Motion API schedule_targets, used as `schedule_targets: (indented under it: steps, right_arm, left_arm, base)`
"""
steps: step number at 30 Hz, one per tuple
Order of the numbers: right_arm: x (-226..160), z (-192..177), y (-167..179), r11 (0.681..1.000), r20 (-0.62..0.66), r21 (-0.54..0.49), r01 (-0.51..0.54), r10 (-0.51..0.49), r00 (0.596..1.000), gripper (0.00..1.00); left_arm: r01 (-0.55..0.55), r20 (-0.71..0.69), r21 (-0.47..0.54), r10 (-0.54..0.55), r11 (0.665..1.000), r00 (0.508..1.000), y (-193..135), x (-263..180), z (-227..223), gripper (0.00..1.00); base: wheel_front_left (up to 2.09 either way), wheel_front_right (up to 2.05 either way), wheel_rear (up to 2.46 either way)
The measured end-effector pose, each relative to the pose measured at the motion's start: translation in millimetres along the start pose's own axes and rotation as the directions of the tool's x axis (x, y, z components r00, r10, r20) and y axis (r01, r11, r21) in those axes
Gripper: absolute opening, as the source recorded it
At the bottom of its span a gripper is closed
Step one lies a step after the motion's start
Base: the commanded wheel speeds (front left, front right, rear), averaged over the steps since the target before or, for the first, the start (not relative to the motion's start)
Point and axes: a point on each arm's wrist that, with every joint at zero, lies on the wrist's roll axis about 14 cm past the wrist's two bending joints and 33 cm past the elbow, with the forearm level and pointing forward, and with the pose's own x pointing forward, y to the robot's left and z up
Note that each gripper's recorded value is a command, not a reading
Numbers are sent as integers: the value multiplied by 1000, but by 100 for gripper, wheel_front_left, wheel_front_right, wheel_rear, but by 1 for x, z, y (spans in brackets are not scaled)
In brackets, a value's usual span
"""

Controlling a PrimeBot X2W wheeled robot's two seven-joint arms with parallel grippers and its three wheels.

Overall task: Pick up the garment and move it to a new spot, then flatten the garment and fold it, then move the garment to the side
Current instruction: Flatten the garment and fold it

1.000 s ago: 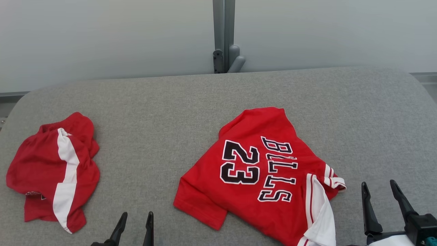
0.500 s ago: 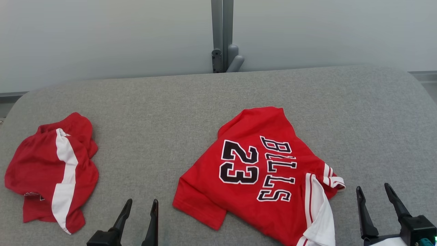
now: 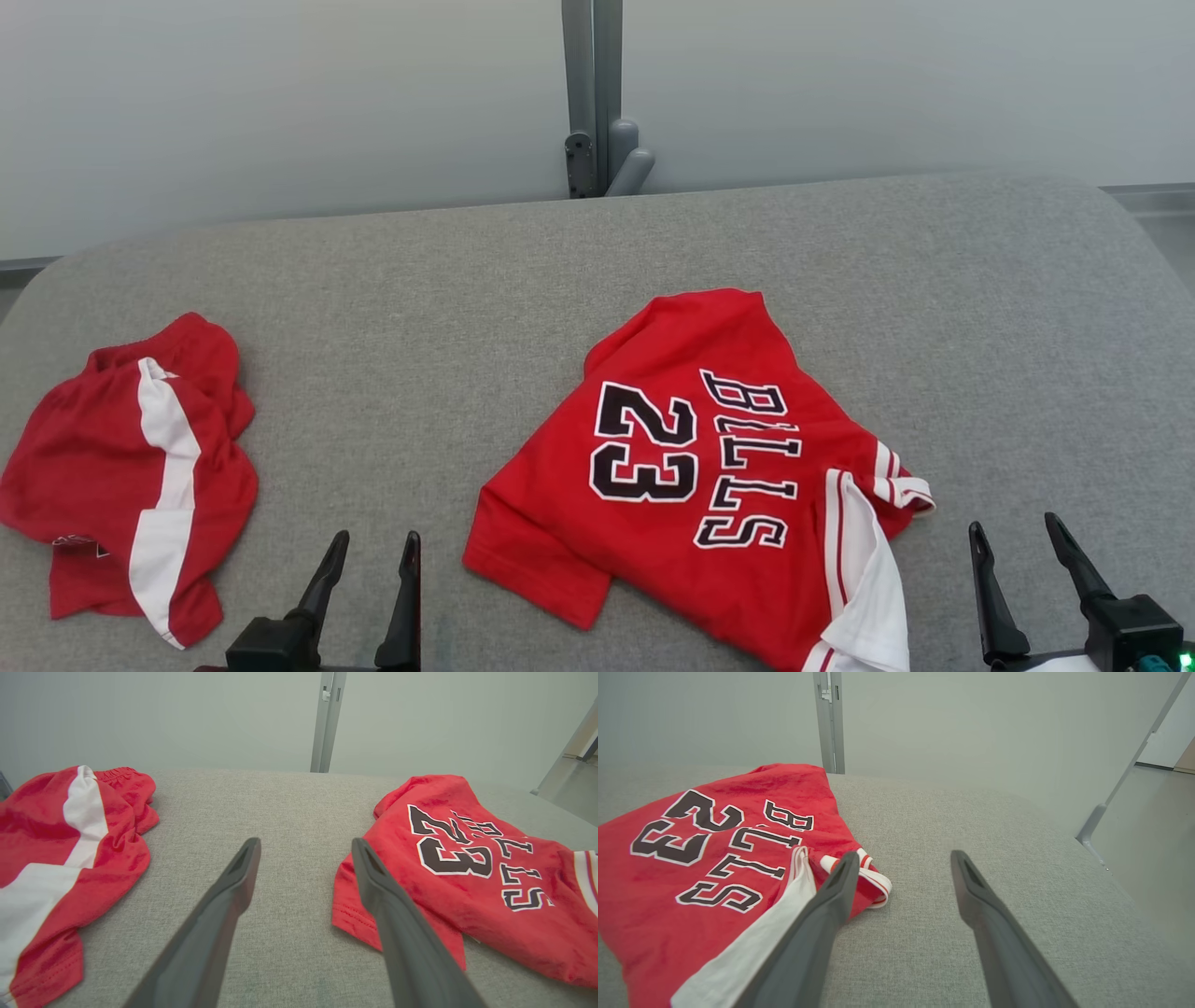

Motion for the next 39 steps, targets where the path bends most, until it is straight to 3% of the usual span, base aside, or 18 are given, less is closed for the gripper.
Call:
schedule_targets:
  steps: [7,12,15,25,34,39]
  right_arm:
    - [0,-6,13,999,-19,9,-33,34,999,100]
    - [-3,-20,61,980,-70,9,-198,198,978,100]
    - [-15,-48,78,958,-170,0,-286,282,944,100]
    - [-9,-72,95,910,-269,-39,-413,389,881,100]
    - [-18,-58,95,870,-270,-120,-478,435,859,100]
    - [-22,-59,89,866,-306,-132,-483,428,851,100]
  left_arm:
    - [-1,-103,22,3,1000,995,0,-3,-28,100]
    - [74,-240,-1,-72,997,968,-29,1,-53,100]
    - [132,-319,-18,-131,991,939,-49,1,-67,100]
    - [254,-479,-35,-239,967,845,-83,5,-101,100]
    - [246,-488,-49,-238,968,840,-87,6,-109,100]
    - [248,-490,-50,-240,968,838,-89,10,-111,100]
  base:
    - [0,0,0]
    - [0,0,0]
    - [0,0,0]
    - [0,0,0]
    - [0,0,0]
    - [0,0,0]
